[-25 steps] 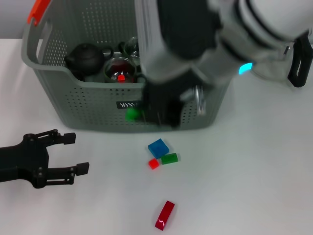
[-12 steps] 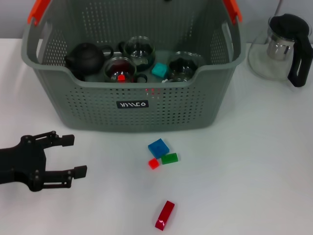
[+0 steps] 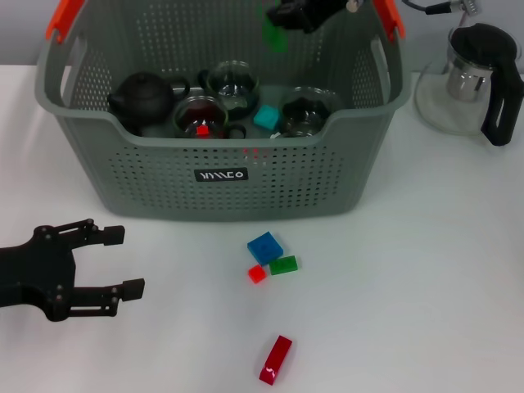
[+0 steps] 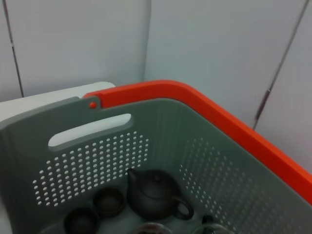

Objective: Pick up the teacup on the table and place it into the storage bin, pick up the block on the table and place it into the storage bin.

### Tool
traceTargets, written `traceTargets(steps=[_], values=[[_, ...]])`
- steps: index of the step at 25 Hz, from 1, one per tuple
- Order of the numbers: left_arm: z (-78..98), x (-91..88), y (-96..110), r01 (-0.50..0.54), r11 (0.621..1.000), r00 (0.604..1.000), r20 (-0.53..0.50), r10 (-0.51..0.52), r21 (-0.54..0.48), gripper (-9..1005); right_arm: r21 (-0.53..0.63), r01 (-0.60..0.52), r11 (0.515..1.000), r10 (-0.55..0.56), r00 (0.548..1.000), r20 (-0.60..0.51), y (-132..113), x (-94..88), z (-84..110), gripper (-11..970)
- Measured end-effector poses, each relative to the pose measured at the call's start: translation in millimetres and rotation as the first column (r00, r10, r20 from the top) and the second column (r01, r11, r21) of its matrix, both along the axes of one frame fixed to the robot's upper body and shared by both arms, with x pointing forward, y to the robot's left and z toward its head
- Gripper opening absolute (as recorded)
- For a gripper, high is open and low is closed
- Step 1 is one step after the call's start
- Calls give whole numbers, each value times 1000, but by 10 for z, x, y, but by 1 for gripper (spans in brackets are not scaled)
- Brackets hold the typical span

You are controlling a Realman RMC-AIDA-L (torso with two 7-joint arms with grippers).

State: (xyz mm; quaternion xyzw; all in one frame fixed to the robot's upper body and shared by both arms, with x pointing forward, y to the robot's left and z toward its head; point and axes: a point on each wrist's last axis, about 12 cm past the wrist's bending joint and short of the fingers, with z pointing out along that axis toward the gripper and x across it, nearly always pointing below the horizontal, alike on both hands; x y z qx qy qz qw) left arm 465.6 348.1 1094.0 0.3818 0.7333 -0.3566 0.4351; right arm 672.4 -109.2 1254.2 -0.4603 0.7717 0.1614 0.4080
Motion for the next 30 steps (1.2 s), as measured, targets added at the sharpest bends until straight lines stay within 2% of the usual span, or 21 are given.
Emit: traceTargets(steps=[4, 8, 10, 15, 17, 18, 23, 28, 29, 30], values=[[1, -4, 5, 8, 1000, 1000, -13, -8, 4, 886, -16, 13, 1000, -13, 1000, 1, -27, 10, -22, 197], [1, -7, 5, 12, 1000, 1000, -17, -12, 6, 886, -23, 9, 1000, -8, 999, 37, -14, -22, 28, 364], [1, -8, 6, 12, 1000, 1000, -17, -11, 6, 886, -13, -27, 1000, 28, 998, 60, 3, -106, 113, 447], [-2, -9, 9, 9, 1000, 1000, -17, -8, 6, 885, -15, -242, 970, 242, 968, 67, -8, -487, 228, 653], [-5, -10, 12, 6, 1000, 1000, -17, -6, 8, 885, -45, -341, 939, 343, 938, 42, -46, -648, 208, 804], [-6, -10, 13, 5, 1000, 1000, -16, -5, 9, 885, -68, -388, 919, 390, 921, 17, -70, -721, 179, 879], [-21, -13, 13, -2, 1000, 1000, -15, 2, 11, 885, -131, -548, 826, 527, 834, -160, -120, -960, -80, 909], [-24, -2, -5, -8, 1000, 1000, -16, 8, -4, 885, -188, -652, 735, 594, 752, -287, 68, -1102, -445, 939], [-23, 5, -11, -9, 1000, 1000, -18, 9, -7, 885, -232, -683, 692, 611, 726, -316, 180, -1148, -579, 939], [-23, 12, -17, -12, 1000, 1000, -23, 11, -10, 885, -232, -683, 692, 611, 726, -316, 180, -1148, -579, 939]])
